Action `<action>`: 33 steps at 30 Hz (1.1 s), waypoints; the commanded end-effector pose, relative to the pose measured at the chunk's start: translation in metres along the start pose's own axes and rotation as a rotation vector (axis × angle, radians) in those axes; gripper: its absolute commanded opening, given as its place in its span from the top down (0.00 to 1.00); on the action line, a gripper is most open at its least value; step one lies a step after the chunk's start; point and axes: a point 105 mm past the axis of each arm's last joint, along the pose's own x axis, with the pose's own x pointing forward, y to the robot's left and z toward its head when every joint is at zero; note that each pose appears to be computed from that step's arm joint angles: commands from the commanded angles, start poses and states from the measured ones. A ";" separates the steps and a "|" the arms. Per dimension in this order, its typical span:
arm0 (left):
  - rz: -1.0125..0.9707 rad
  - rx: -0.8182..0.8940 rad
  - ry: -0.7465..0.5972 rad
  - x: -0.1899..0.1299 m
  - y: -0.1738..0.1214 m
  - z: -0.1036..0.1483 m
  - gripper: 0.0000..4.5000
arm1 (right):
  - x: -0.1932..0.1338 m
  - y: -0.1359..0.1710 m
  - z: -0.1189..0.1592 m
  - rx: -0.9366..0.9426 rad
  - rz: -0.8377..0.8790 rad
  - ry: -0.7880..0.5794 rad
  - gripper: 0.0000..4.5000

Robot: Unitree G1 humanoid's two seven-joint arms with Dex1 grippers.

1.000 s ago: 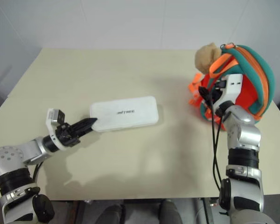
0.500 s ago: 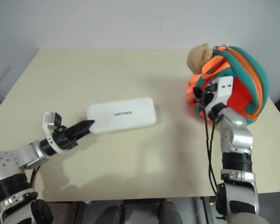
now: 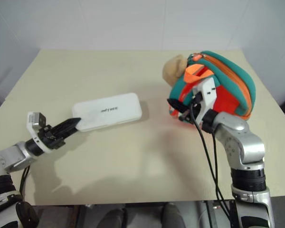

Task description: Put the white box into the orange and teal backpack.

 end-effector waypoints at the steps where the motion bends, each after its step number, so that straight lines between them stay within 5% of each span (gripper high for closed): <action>1: -0.038 0.054 -0.023 -0.001 -0.011 0.014 0.73 | -0.005 0.025 0.017 -0.063 0.132 -0.018 0.88; 15: 0.001 0.070 -0.016 -0.008 0.002 0.027 0.73 | -0.046 0.114 0.038 -0.131 0.722 0.130 0.88; 33: 0.026 0.113 -0.019 -0.028 0.004 0.041 0.73 | -0.099 0.125 0.038 -0.244 1.079 0.338 0.88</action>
